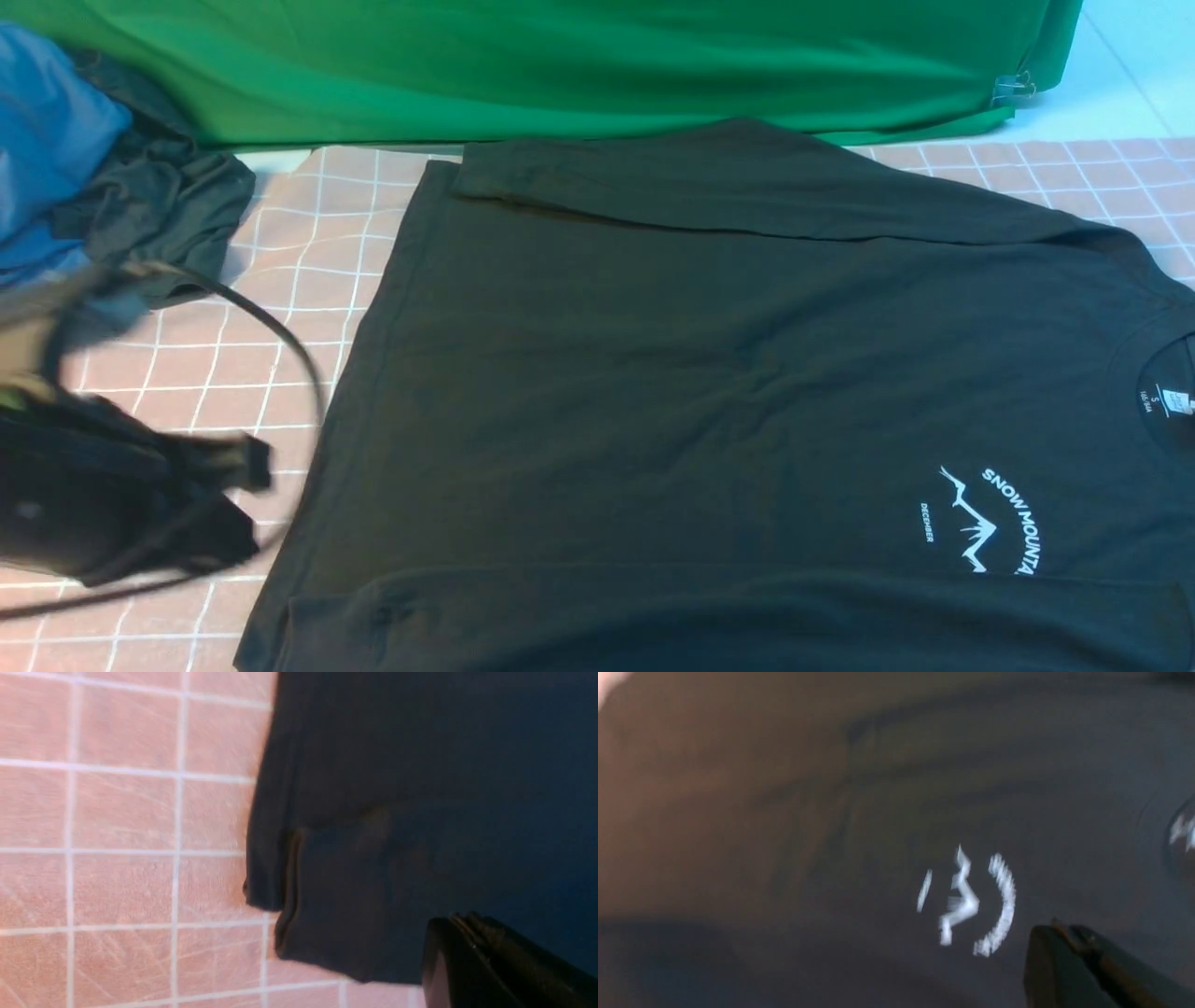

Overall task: Fold a long-sleeved shirt over a pink coffee tablecloth.
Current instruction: 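Grasp the left edge of the dark T-shirt lying flat on the table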

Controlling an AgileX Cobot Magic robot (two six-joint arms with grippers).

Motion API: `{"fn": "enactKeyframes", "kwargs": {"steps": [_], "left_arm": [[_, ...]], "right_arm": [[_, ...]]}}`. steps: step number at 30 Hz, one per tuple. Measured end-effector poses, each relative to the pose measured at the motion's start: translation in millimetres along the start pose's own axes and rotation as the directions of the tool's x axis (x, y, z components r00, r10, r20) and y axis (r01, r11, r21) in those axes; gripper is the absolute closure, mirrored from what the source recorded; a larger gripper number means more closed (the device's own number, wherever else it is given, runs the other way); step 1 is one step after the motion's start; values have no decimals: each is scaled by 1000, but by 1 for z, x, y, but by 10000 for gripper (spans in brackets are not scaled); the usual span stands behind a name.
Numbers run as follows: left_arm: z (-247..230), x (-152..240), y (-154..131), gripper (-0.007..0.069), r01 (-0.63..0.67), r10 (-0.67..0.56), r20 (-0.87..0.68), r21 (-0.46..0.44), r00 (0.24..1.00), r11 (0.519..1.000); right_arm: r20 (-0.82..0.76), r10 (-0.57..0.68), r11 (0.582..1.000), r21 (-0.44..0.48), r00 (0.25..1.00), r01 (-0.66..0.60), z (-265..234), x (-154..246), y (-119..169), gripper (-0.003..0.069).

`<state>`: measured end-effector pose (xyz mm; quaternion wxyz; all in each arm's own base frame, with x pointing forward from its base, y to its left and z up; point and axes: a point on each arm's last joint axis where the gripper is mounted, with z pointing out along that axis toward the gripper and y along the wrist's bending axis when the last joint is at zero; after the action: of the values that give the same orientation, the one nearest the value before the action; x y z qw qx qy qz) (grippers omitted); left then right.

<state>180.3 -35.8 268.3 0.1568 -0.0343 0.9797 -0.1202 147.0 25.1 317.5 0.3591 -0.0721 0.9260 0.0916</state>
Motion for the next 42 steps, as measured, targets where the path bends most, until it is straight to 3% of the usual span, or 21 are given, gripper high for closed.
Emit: {"fn": "enactKeyframes", "kwargs": {"steps": [6, 12, 16, 18, 22, 27, 31, 35, 38, 42], "left_arm": [[30, 5, -23, 613, -176, 168, -73, -120, 983, 977], [48, -3, -34, 567, -228, 225, -37, -137, 974, 964], [67, -8, -29, 383, -274, 261, -90, -203, 961, 940], [72, -9, -28, 323, -282, 264, -110, -213, 958, 936], [93, -12, -26, 132, -307, 274, -165, -235, 948, 922], [112, -15, -25, 46, -321, 282, -185, -234, 941, 918], [122, -15, -24, 57, -328, 283, -205, -236, 937, 915], [127, -15, -25, 125, -325, 275, -221, -233, 936, 917], [131, -15, -27, 262, -297, 245, -236, -221, 941, 929], [129, -14, -29, 531, -276, 218, -258, -216, 941, 937]], "right_arm": [[-152, -49, 998, -55, 987, 41, 31, -2, -2, 617], [-137, -56, 997, -69, 989, 46, 35, -5, -2, 616], [-136, -55, 997, -70, 989, 45, 36, -5, -2, 614], [-136, -54, 997, -71, 989, 44, 36, -5, -2, 614], [-128, -58, 996, -70, 990, 49, 36, -6, -2, 613], [-126, -61, 996, -69, 990, 52, 36, -6, -2, 613], [-125, -62, 996, -70, 990, 54, 36, -6, -2, 613], [-123, -63, 996, -70, 990, 55, 36, -6, -2, 608], [-122, -67, 996, -71, 990, 59, 36, -6, -2, 607], [-122, -76, 995, -72, 990, 68, 36, -6, -2, 606]]}}
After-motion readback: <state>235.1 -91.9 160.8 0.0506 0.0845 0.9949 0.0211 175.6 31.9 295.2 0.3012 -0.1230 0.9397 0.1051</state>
